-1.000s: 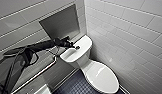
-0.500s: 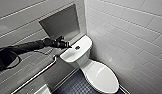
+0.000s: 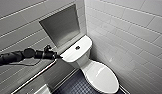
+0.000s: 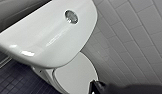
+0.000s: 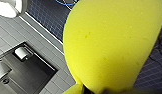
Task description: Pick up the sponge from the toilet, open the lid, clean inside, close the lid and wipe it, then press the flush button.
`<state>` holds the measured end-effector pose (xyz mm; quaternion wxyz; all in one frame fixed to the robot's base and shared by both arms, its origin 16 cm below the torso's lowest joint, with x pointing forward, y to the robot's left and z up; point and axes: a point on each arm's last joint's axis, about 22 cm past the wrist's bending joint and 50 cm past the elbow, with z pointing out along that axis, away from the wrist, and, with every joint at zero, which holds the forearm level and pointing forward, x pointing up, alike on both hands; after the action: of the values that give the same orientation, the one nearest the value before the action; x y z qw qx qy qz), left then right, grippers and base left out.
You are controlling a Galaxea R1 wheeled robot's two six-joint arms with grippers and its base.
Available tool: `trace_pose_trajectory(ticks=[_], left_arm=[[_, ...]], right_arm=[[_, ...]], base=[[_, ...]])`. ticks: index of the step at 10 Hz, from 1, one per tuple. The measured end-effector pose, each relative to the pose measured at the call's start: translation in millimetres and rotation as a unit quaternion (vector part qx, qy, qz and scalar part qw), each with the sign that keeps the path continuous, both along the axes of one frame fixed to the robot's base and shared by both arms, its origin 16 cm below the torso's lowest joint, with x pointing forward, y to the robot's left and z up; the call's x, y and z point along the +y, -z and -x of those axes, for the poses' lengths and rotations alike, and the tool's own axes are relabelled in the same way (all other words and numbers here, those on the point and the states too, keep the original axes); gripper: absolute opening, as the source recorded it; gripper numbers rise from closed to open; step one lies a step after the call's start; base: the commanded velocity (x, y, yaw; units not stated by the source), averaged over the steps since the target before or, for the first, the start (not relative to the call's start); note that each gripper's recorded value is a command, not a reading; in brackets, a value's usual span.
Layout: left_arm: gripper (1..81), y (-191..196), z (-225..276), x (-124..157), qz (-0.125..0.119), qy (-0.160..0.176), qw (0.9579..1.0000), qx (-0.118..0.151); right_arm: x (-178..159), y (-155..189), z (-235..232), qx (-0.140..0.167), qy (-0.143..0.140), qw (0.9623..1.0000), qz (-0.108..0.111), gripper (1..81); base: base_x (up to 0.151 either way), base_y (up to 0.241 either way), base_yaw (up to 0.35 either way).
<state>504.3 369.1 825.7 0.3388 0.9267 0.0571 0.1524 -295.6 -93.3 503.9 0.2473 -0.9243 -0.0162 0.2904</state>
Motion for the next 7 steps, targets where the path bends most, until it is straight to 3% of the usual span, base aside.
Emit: trace_pose_trajectory(ticks=[3,5,7], left_arm=[[1.0,40,137,-4,0.015,0.008,0.9955,0.093],[1.0,64,204,-5,0.01,0.005,0.9919,0.127],[1.0,68,262,-23,0.018,0.017,0.9904,0.136]], right_arm=[[-18,7,-1,-0.003,-0.009,0.9999,0.013,1.0],[-21,11,-6,-0.009,-0.01,0.9998,0.015,1.0],[-20,22,-26,-0.035,-0.01,0.9992,0.015,1.0]], base=[[0.0,0.0,0.0],[0.0,0.0,0.0],[0.0,0.0,0.0]])
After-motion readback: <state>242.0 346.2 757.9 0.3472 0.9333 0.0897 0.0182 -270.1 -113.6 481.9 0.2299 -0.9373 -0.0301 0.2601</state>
